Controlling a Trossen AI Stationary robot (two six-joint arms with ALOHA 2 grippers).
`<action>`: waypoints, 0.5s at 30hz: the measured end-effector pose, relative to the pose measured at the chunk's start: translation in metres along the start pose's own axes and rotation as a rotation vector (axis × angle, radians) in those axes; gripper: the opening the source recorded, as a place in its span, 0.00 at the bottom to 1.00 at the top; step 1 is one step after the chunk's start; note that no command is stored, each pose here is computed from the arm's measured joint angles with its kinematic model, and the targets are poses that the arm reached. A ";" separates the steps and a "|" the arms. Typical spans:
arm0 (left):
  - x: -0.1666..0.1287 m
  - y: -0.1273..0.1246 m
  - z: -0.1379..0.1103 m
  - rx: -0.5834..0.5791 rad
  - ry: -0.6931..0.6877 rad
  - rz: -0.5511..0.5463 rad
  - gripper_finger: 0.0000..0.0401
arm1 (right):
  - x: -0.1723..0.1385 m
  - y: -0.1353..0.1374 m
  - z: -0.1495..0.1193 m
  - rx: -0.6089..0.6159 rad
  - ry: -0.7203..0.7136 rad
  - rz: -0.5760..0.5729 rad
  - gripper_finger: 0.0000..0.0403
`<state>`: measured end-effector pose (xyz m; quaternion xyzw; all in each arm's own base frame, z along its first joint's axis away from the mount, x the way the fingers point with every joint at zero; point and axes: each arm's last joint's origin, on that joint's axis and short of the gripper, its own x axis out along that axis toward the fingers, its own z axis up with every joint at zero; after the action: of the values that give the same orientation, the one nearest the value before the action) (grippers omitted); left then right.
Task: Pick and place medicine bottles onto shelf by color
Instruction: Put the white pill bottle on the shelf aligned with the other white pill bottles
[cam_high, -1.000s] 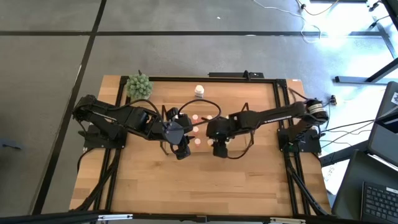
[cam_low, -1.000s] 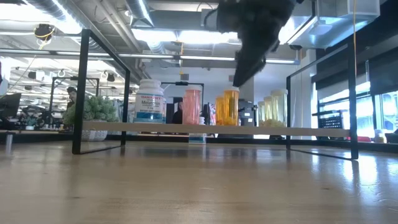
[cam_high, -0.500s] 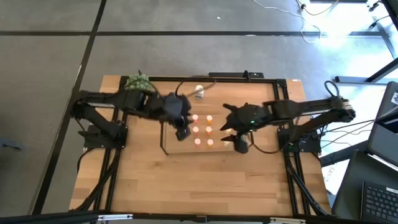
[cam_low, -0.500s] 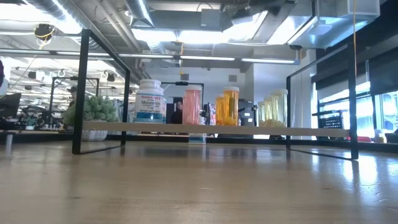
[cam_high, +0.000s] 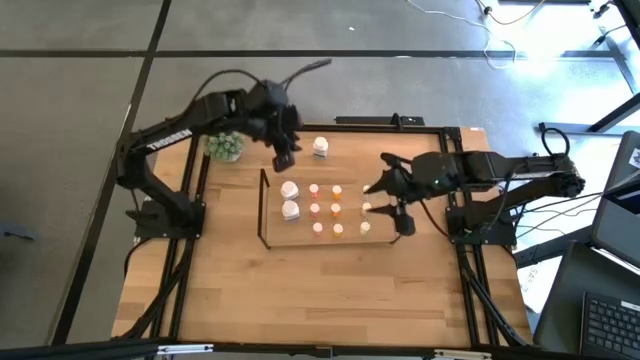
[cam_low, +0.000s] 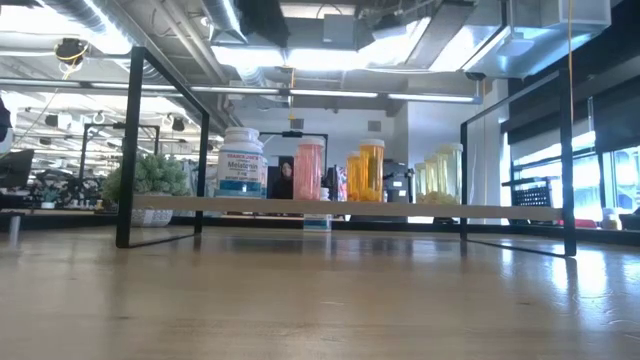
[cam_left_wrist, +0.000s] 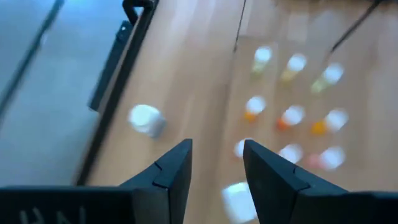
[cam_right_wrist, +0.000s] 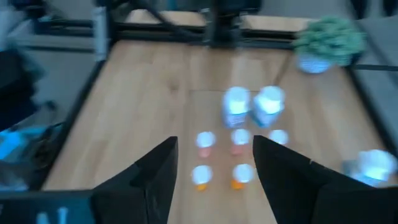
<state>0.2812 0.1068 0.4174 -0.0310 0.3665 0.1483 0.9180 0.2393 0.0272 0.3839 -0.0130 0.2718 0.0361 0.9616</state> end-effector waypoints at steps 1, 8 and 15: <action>0.000 0.007 -0.001 0.056 0.010 0.006 0.34 | 0.000 -0.003 0.001 0.005 -0.010 -0.045 0.52; 0.017 0.054 -0.011 0.266 0.096 0.045 0.34 | -0.002 -0.024 0.007 0.077 -0.082 -0.372 0.52; 0.056 0.092 -0.022 0.303 0.133 -0.089 0.34 | -0.004 -0.038 0.006 0.152 -0.088 -0.598 0.52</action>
<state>0.2778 0.2051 0.3673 0.0816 0.4430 0.0482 0.8915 0.2413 -0.0104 0.3912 -0.0188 0.2158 -0.2682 0.9387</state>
